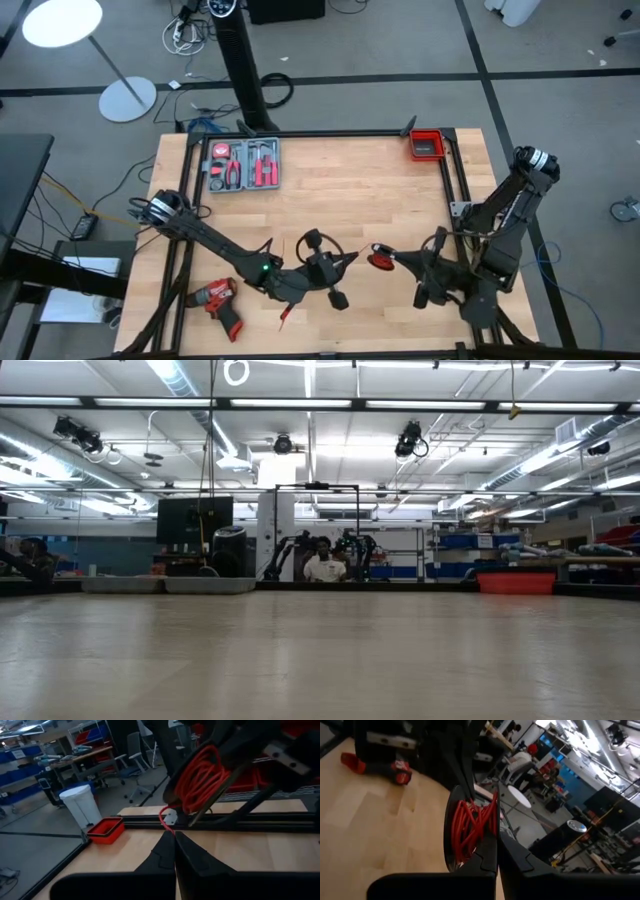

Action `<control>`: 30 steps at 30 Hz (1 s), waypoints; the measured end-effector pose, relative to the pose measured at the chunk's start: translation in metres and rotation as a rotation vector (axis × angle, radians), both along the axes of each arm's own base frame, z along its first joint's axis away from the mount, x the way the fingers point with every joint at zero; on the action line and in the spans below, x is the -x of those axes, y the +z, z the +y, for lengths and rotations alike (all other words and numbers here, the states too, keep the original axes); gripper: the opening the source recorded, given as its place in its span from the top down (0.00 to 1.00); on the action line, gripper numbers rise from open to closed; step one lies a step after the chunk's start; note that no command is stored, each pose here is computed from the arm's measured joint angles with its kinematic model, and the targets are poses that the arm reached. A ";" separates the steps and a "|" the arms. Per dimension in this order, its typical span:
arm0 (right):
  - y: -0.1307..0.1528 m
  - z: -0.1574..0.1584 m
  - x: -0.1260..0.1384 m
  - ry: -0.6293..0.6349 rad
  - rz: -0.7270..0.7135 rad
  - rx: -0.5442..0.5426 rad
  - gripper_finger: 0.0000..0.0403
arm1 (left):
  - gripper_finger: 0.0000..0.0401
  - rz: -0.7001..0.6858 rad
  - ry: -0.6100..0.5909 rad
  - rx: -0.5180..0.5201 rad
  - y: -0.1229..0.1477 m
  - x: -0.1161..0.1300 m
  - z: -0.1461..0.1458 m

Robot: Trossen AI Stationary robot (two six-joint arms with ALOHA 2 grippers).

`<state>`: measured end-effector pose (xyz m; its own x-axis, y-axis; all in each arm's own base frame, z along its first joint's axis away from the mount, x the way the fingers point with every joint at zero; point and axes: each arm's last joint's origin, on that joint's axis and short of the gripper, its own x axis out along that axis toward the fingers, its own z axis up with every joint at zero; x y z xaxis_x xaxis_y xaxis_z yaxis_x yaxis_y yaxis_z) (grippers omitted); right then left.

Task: Coil cords
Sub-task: Coil the red wire on the black spool

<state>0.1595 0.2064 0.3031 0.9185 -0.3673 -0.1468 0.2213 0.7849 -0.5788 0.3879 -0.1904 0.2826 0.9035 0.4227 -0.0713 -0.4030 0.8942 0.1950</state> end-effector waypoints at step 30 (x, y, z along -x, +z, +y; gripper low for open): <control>-0.030 -0.039 -0.031 -0.086 0.170 -0.130 1.00 | 1.00 -0.064 -0.023 0.055 0.012 0.001 0.003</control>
